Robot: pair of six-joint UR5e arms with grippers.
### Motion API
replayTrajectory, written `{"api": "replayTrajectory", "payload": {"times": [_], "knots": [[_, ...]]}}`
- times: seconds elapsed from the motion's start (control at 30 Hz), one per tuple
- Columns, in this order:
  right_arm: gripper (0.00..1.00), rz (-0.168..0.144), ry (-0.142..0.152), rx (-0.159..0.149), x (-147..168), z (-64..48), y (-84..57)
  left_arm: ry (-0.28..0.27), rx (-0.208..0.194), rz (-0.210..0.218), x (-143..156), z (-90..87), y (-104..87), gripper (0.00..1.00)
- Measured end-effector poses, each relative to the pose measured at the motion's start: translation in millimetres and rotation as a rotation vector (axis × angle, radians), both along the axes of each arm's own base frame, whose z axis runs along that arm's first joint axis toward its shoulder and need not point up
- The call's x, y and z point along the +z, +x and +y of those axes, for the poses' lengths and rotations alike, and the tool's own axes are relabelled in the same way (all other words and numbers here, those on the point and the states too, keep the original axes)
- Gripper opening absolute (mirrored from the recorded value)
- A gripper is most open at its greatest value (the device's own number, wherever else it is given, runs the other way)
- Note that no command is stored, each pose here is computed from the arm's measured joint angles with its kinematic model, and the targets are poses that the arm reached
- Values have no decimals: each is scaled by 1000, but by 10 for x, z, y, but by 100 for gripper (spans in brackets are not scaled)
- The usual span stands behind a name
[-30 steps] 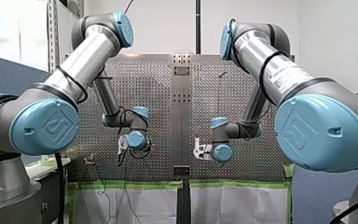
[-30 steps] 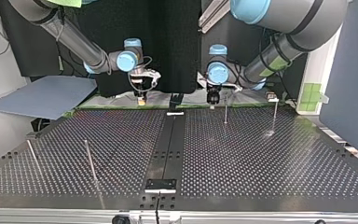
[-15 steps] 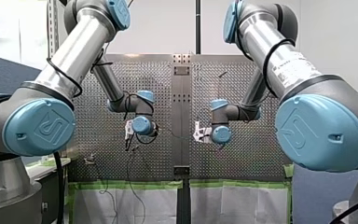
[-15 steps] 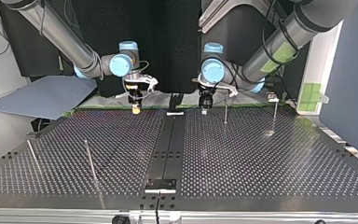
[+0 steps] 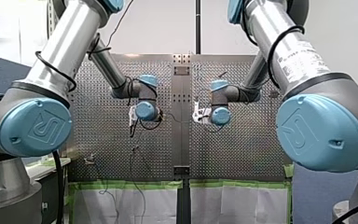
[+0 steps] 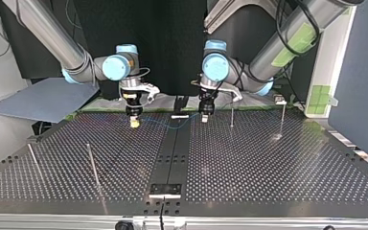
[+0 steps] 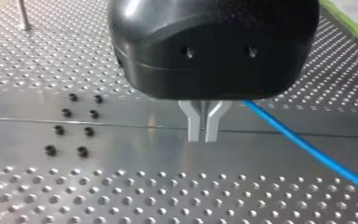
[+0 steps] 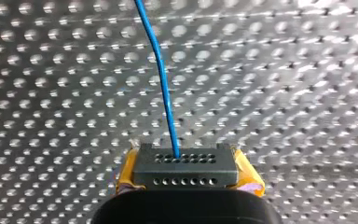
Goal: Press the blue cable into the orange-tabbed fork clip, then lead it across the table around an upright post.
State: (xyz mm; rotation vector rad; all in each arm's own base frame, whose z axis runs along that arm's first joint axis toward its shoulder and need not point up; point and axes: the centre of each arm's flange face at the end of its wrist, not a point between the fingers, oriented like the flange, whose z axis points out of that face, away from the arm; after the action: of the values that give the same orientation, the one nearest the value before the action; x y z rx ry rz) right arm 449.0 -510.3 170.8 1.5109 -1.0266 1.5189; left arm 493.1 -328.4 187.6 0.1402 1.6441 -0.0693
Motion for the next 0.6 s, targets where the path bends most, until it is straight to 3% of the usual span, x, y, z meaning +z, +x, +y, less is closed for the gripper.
{"api": "replayTrajectory", "payload": {"times": [0.27, 0.47, 0.6], "knots": [[0, -21, -36, 4, 329, 36, 9, -9, -3, -21, 143, -74, -70, 0], [0, -30, -55, 5, 476, 50, 7, -56, -6, -62, 438, -94, -121, 0], [0, -36, -65, 6, 557, 66, 13, -74, 15, -91, 651, -61, -149, 0]]}}
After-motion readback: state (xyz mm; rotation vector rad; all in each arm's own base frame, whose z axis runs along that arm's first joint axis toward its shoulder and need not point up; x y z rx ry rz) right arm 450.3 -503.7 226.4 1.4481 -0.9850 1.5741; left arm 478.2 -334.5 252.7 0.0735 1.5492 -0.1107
